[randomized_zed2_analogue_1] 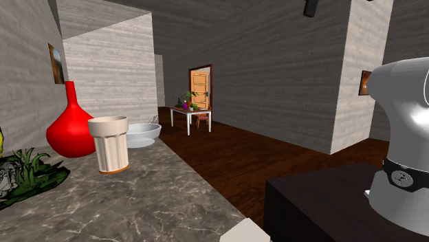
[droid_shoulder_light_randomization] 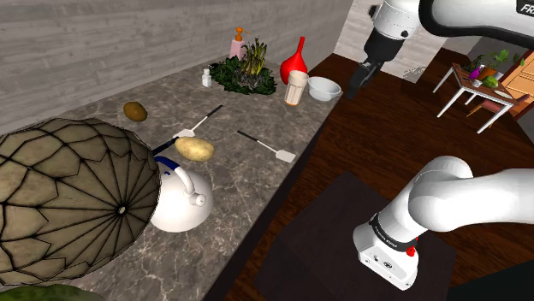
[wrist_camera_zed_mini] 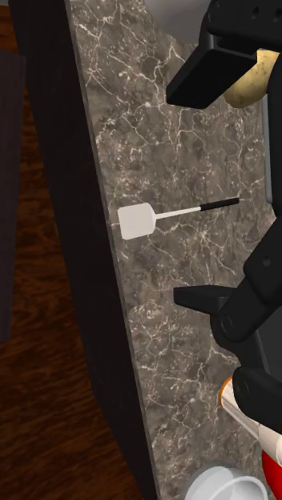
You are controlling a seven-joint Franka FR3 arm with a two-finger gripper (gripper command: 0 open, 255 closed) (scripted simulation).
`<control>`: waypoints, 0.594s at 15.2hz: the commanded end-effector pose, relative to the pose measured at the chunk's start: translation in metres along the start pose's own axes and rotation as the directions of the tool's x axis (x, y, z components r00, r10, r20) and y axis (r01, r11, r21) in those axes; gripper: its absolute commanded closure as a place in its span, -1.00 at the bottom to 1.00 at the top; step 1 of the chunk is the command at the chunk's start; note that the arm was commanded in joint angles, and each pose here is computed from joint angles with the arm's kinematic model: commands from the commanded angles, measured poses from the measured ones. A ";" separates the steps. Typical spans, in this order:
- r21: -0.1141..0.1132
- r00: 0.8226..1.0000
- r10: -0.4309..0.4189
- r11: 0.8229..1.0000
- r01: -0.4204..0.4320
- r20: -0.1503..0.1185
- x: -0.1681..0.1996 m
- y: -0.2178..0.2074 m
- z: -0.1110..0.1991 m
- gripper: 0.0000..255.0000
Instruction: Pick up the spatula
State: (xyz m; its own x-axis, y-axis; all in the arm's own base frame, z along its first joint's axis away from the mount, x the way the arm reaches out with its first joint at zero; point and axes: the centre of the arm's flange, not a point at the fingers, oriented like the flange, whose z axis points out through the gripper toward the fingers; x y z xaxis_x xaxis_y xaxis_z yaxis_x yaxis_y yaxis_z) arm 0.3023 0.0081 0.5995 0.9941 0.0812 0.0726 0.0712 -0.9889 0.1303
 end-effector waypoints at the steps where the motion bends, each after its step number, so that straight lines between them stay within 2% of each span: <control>1: 0.000 1.000 0.000 1.000 0.000 0.000 0.000 0.000 0.000 -1.00; 9: 0.036 0.999 -0.045 0.998 0.045 -0.002 0.057 0.000 0.089 -1.00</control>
State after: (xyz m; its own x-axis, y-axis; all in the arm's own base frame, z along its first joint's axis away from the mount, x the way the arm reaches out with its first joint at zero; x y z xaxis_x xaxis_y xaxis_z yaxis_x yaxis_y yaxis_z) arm 0.3574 0.0011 0.5280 0.9905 0.1201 0.0668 0.1130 -0.9883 0.1021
